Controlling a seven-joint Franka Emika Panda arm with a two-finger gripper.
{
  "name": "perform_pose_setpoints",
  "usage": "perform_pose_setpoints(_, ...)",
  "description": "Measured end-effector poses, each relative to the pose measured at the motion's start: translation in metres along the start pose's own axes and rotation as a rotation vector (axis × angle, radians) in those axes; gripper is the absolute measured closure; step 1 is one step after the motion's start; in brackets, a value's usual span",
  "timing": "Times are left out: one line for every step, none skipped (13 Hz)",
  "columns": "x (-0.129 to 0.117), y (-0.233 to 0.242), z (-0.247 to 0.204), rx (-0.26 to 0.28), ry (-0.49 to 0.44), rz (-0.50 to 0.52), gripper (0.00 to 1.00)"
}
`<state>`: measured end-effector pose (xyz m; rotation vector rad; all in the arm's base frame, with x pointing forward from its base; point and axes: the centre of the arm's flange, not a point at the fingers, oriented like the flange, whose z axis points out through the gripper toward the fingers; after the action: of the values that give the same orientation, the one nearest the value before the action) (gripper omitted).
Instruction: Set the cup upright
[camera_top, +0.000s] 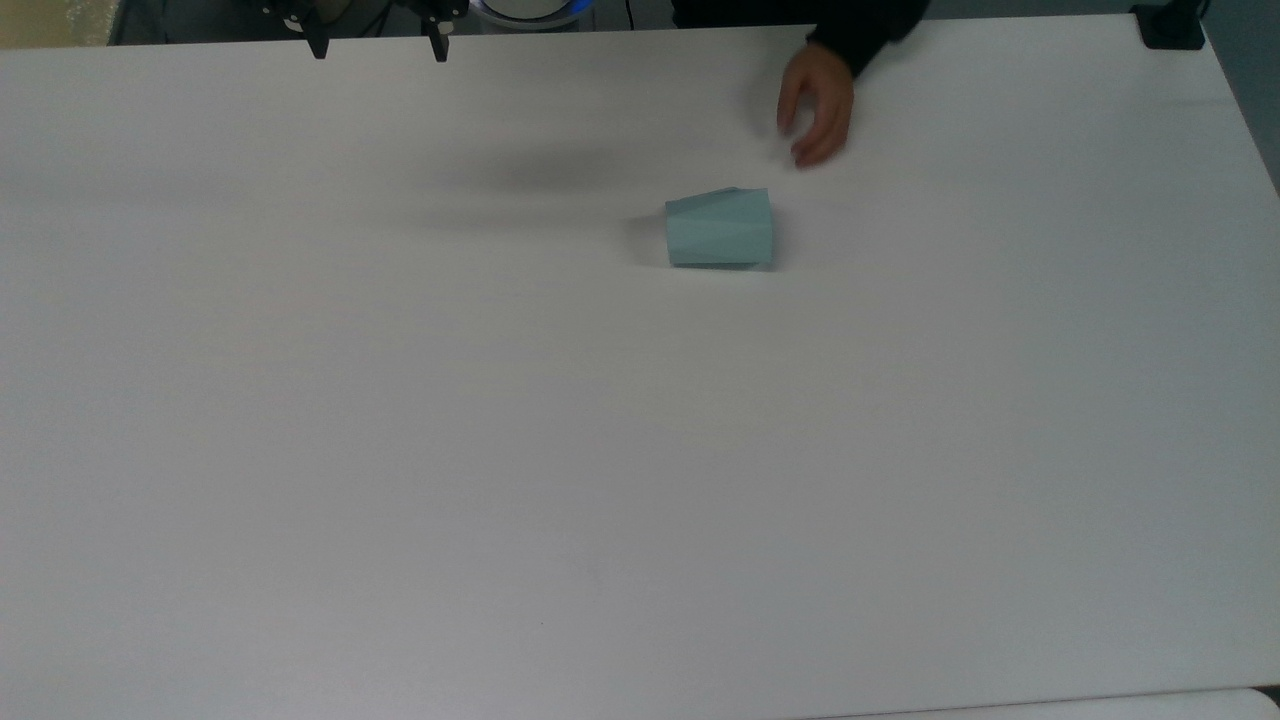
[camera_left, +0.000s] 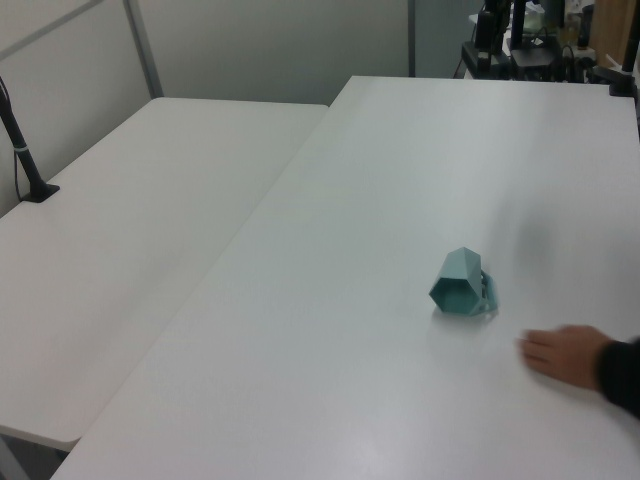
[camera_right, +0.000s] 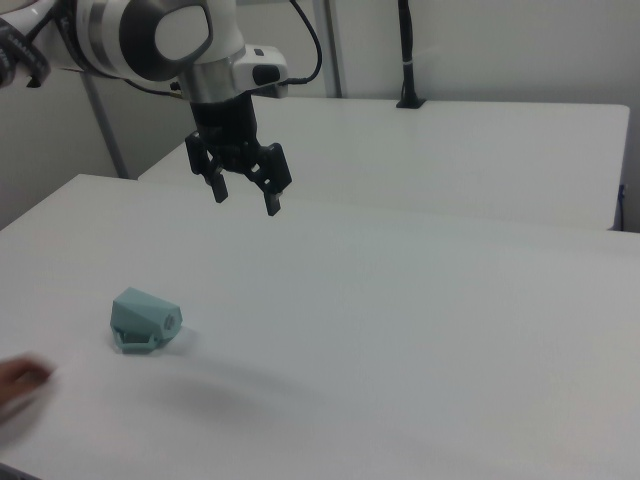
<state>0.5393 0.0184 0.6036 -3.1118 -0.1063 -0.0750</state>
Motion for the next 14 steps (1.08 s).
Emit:
perform_pose_setpoints(0.000, 0.000, 0.000, 0.000, 0.000, 0.000, 0.00)
perform_pose_setpoints(-0.004, 0.005, -0.004, -0.027, -0.018, -0.020, 0.00)
perform_pose_setpoints(-0.007, 0.010, -0.011, -0.031, -0.026, -0.028, 0.00)
perform_pose_setpoints(-0.010, 0.015, -0.018, -0.030, -0.023, -0.028, 0.00)
perform_pose_setpoints(-0.013, 0.019, -0.025, -0.029, -0.017, -0.026, 0.00)
perform_pose_setpoints(-0.015, 0.022, -0.030, -0.028, -0.010, -0.027, 0.00)
perform_pose_setpoints(-0.017, 0.024, -0.033, -0.028, -0.006, -0.024, 0.00)
perform_pose_setpoints(-0.017, 0.026, -0.034, -0.028, -0.006, -0.023, 0.00)
perform_pose_setpoints(-0.017, 0.026, -0.033, -0.028, -0.006, -0.022, 0.00)
perform_pose_setpoints(-0.017, 0.026, -0.033, -0.028, -0.007, -0.022, 0.00)
perform_pose_setpoints(-0.017, 0.026, -0.033, -0.028, -0.007, -0.022, 0.00)
perform_pose_setpoints(-0.017, 0.026, -0.032, -0.028, -0.008, -0.024, 0.00)
perform_pose_setpoints(-0.016, 0.023, -0.032, -0.028, -0.010, -0.029, 0.00)
perform_pose_setpoints(-0.016, 0.016, -0.031, -0.027, -0.013, -0.039, 0.00)
